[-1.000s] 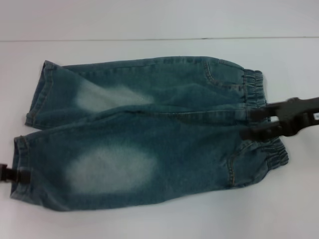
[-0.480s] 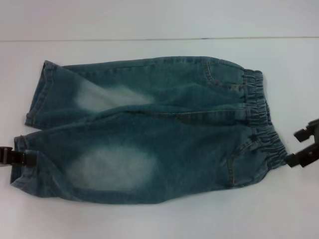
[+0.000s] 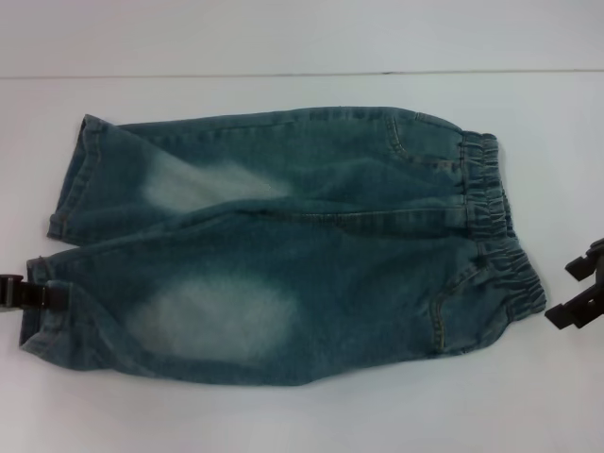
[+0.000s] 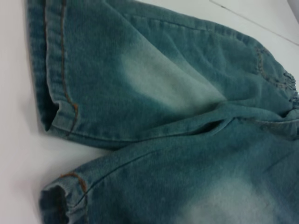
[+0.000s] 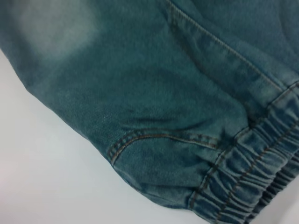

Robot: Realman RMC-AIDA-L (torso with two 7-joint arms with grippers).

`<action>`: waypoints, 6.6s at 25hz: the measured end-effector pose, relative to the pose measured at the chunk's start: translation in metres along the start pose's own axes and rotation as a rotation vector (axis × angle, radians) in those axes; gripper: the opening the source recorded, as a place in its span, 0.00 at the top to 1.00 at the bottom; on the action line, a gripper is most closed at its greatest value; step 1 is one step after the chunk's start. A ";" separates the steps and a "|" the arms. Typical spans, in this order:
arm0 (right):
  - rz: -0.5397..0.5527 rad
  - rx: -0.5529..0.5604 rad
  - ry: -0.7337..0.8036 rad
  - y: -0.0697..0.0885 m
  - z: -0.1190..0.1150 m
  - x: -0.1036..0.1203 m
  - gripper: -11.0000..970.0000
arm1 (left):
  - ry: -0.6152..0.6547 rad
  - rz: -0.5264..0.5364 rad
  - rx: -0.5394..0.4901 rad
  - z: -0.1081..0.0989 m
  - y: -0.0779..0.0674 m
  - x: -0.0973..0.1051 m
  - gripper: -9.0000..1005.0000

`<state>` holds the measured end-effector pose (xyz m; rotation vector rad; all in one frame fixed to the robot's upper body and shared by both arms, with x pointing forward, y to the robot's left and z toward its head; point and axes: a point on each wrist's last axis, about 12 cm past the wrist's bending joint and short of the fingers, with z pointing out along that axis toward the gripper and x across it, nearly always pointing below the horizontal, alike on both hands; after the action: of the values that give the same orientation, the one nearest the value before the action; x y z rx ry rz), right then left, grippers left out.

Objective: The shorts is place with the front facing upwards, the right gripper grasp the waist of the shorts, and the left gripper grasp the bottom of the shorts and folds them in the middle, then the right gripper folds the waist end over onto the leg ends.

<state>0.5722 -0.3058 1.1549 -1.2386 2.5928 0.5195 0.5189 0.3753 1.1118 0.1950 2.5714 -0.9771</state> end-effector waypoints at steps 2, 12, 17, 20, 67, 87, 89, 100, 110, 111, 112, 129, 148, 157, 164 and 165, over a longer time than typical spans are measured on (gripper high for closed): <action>0.004 -0.003 0.013 -0.001 0.007 0.000 0.13 | -0.009 0.001 0.004 -0.001 0.000 -0.001 0.97; 0.005 -0.021 0.034 -0.003 0.024 -0.001 0.15 | -0.012 0.006 0.004 0.000 0.000 -0.001 0.96; -0.002 -0.025 0.041 -0.003 0.032 -0.003 0.16 | -0.013 0.004 0.000 0.000 0.000 0.000 0.96; -0.012 -0.032 0.039 -0.002 0.035 -0.004 0.17 | -0.013 0.002 0.001 0.001 0.000 0.000 0.96; 0.003 -0.072 -0.263 -0.006 0.015 -0.014 0.95 | -0.099 -0.005 0.122 -0.009 -0.010 -0.009 0.92; 0.279 -0.087 -0.685 -0.032 0.016 0.009 0.95 | -0.406 -0.106 -0.006 0.005 0.011 -0.063 0.91; 0.305 -0.056 -0.706 -0.036 0.018 0.009 0.95 | -0.443 -0.120 -0.019 0.006 0.013 -0.066 0.91; 0.386 0.076 -0.818 -0.053 0.035 -0.008 0.95 | -0.584 -0.158 -0.090 0.015 0.026 -0.072 0.90; 0.368 0.204 -0.833 -0.057 0.054 -0.037 0.95 | -0.648 -0.082 -0.147 0.043 0.019 -0.085 0.89; 0.366 0.217 -0.833 -0.057 0.055 -0.039 0.95 | -0.650 -0.077 -0.156 0.044 0.019 -0.086 0.89; 0.364 0.226 -0.833 -0.057 0.056 -0.040 0.95 | -0.654 -0.075 -0.168 0.045 0.019 -0.087 0.89; 0.369 0.269 -0.803 -0.057 0.066 -0.054 0.80 | -0.634 0.022 -0.337 0.075 0.009 -0.102 0.85; 0.437 0.225 -0.836 -0.063 0.048 -0.039 0.19 | -0.673 0.068 -0.158 0.053 0.018 -0.051 0.19; 0.343 0.052 -0.826 -0.055 0.001 -0.024 0.01 | -0.570 0.278 0.138 0.049 -0.010 -0.013 0.11; 0.278 -0.028 -0.765 -0.039 -0.044 -0.016 0.01 | -0.403 0.408 0.319 0.049 -0.033 0.004 0.11; 0.274 -0.033 -0.737 -0.037 -0.048 -0.016 0.01 | -0.386 0.419 0.328 0.051 -0.034 0.005 0.11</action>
<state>0.6086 -0.3358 1.1960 -0.5333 2.1082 0.8734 0.5210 0.3161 1.0962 0.5505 1.9095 -1.1322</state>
